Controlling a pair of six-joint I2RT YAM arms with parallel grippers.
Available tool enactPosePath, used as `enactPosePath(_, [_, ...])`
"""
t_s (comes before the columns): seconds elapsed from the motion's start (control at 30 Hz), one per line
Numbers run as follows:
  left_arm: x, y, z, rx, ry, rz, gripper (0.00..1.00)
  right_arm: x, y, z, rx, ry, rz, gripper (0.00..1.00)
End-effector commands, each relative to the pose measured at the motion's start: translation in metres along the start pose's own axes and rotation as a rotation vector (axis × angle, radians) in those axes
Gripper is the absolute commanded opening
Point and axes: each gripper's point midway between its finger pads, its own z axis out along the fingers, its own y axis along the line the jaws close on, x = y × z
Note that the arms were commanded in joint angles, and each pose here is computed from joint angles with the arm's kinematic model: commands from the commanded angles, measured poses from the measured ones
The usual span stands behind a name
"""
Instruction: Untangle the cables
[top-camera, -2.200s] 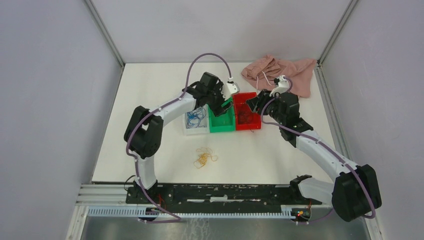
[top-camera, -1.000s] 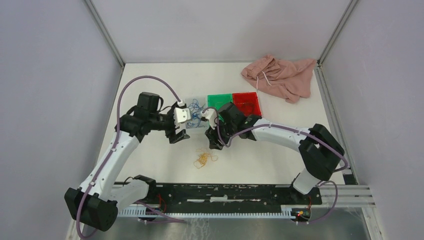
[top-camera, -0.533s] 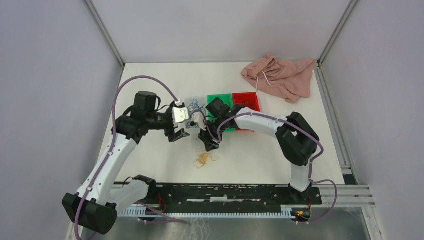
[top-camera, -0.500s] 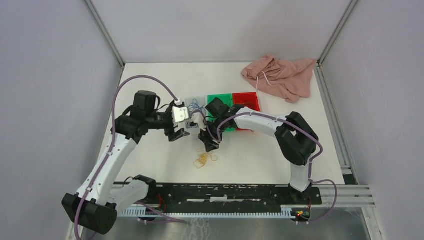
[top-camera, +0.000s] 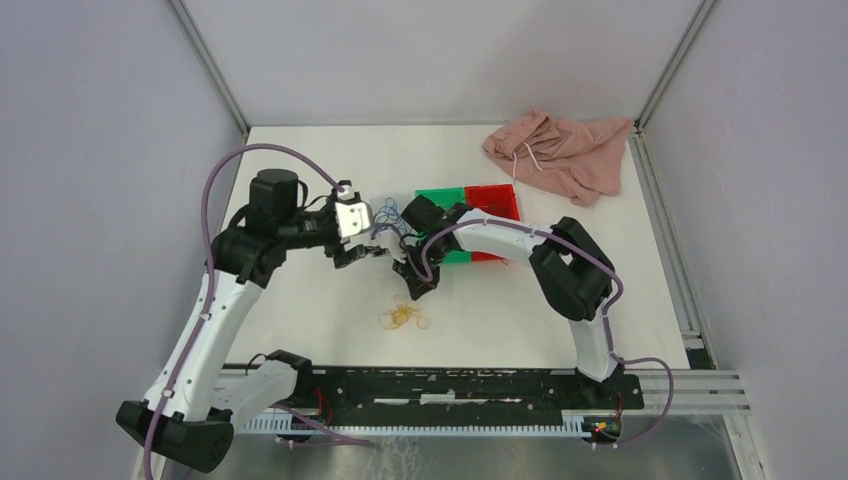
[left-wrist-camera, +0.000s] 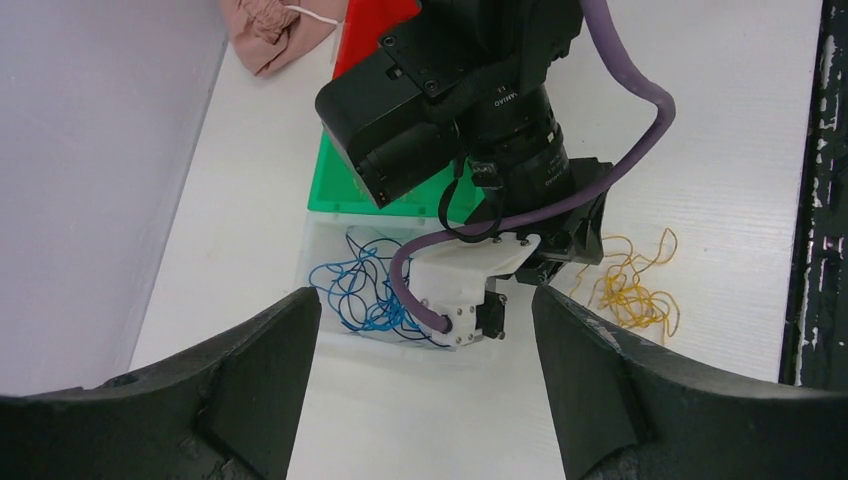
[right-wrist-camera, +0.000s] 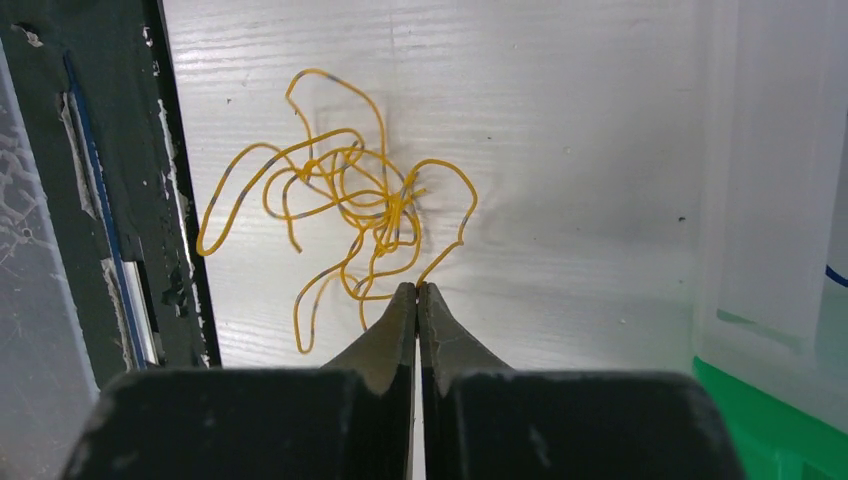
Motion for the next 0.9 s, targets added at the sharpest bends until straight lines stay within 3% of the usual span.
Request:
enactPosePath(0.0, [-0.018,-0.004,-0.010,-0.021,-0.065,0.018,0.84,-0.033,0.010,-0.032,0.063,-0.115,-0.029,0.00])
enactPosePath(0.23, [-0.019,-0.022,-0.015,-0.062,-0.129,-0.051,0.80,-0.075,0.046,-0.088,0.110,-0.379,-0.036,0.00])
enactPosePath(0.47, [-0.009,-0.056,-0.004,0.012,-0.219,-0.128,0.79,-0.116,0.081,-0.125,0.051,-0.640,-0.048,0.00])
enactPosePath(0.63, [-0.015,-0.054,0.003,0.057,-0.241,-0.130,0.78,-0.137,0.101,-0.135,-0.021,-0.711,-0.065,0.00])
enactPosePath(0.87, [0.000,-0.068,0.010,0.138,-0.177,-0.117,0.71,-0.148,0.115,-0.144,-0.018,-0.748,-0.109,0.00])
